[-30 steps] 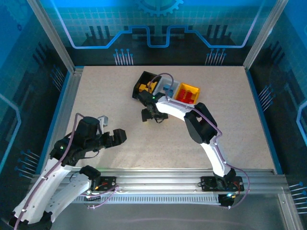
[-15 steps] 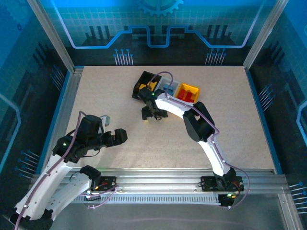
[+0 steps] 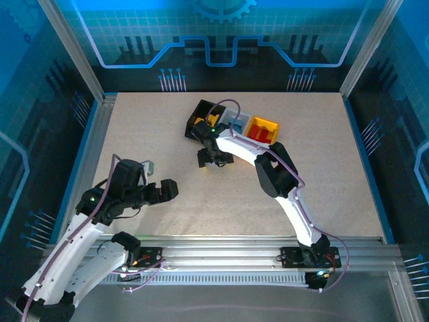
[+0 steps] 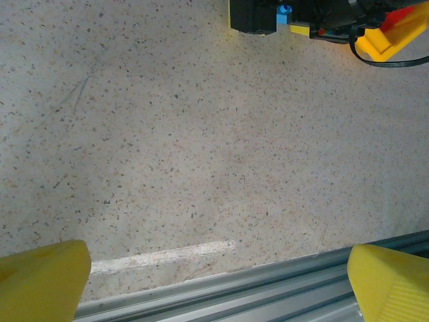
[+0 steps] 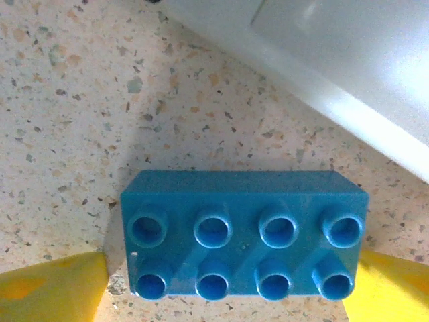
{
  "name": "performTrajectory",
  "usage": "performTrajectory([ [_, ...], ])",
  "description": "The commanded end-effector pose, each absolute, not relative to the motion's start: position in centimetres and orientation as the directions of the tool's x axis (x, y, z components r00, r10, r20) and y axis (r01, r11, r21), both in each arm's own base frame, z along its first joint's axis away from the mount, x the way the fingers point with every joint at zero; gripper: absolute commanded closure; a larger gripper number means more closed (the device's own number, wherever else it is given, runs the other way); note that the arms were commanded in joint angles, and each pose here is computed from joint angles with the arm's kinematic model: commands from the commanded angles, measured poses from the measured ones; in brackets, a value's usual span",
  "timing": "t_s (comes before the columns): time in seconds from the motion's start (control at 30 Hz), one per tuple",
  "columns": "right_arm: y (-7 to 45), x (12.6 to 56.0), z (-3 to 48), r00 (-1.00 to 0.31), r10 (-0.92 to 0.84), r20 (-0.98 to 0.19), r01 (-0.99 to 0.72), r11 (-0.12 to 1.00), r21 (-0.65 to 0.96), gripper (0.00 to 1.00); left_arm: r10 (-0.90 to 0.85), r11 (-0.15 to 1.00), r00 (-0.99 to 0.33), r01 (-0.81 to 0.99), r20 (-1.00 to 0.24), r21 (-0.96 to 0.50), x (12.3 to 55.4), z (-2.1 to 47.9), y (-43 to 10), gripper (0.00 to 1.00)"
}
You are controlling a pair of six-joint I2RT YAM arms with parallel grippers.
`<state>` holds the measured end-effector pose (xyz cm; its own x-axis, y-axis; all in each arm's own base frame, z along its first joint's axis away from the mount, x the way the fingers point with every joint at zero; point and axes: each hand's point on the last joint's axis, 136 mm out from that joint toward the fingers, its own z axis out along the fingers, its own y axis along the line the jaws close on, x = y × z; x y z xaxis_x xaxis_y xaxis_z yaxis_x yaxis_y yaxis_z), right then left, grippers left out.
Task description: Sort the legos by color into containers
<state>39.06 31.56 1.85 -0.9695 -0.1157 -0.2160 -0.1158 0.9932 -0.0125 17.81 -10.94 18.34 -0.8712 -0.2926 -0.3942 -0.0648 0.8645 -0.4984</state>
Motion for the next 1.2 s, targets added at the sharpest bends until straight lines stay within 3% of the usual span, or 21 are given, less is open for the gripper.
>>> performTrajectory([
  [0.0, 29.8, 42.7, 0.9, -0.948, -0.065, -0.311, -0.047, 0.997, -0.064, 0.11, -0.277, 0.866, -0.874, -0.048, -0.398, -0.498, 17.8, 18.1, -11.0, 0.01],
  [0.37, 29.6, 43.2, 0.8, -0.945, -0.053, -0.322, -0.037, 0.998, -0.055, 0.12, -0.277, 0.866, -0.876, -0.049, -0.395, -0.498, 17.8, 18.1, -10.9, 0.01],
  [0.77, 29.4, 43.6, 1.3, -0.946, -0.036, -0.323, -0.030, 0.999, -0.026, 0.28, -0.300, 0.855, -0.874, -0.069, -0.382, -0.514, 18.0, 17.9, -11.1, 0.01],
  [0.97, 29.4, 42.8, 2.1, -0.947, -0.046, -0.318, -0.045, 0.999, -0.011, 0.42, -0.323, 0.843, -0.871, -0.087, -0.370, -0.531, 18.3, 17.6, -11.3, 0.01],
  [1.17, 29.7, 41.4, 4.0, -0.943, -0.048, -0.328, -0.056, 0.998, 0.012, 0.45, -0.342, 0.832, -0.866, -0.098, -0.365, -0.547, 18.7, 17.4, -11.5, 0.01],
])
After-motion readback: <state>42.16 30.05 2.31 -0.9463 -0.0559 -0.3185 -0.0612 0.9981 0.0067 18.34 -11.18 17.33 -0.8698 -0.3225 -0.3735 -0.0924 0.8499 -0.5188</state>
